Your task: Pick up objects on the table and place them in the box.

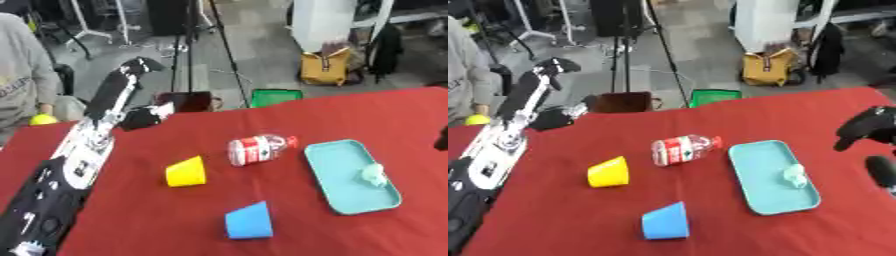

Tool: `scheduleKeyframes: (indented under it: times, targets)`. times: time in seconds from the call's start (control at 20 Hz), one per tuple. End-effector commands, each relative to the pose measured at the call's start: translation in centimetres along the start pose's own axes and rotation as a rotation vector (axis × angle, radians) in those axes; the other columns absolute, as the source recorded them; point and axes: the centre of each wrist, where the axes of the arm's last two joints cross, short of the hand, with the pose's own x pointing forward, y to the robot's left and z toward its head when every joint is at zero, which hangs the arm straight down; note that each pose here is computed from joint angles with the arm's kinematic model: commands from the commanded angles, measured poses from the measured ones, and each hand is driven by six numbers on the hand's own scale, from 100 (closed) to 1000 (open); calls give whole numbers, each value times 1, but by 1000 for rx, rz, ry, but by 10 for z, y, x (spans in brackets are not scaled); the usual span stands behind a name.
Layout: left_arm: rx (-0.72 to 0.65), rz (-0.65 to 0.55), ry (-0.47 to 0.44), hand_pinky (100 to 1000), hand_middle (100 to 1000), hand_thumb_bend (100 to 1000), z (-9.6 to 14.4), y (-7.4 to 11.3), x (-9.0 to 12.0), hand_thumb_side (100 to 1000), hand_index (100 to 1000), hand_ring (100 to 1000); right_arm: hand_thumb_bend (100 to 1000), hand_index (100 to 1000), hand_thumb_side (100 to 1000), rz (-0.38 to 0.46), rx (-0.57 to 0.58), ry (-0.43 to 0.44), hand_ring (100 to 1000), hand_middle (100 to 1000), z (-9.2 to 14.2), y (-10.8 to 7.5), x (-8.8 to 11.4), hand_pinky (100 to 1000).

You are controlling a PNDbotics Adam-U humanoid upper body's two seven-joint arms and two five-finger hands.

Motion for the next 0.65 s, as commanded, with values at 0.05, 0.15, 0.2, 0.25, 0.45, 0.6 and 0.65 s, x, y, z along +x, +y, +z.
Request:
scheduleKeyframes:
  times: [0.05,0.15,0.2,0.25,0.45,0.6,0.65]
  targets:
    - [80,57,-25,551,760,528,8,13,13,705,810,778,254,733,480,89,66,-28,595,650,4,-14,6,607]
    - [93,102,-15,548,754,518,18,13,20,711,806,774,258,732,480,92,63,-22,594,649,5,-15,6,606]
    - [100,136,-12,544,749,515,21,16,25,706,804,769,262,731,481,93,62,-20,593,648,5,-15,6,605]
    - [113,224,-4,539,744,517,25,24,32,698,805,764,263,731,481,94,61,-21,593,648,4,-15,6,605]
    - [101,438,4,538,740,515,32,56,49,699,802,761,264,731,481,97,58,-17,592,648,5,-15,6,604]
    - [83,457,12,534,727,515,36,59,51,695,794,753,265,730,481,99,55,-14,592,648,6,-15,5,604]
    - [78,458,16,530,713,518,38,58,51,691,790,748,266,730,481,98,52,-10,592,648,7,-15,5,603]
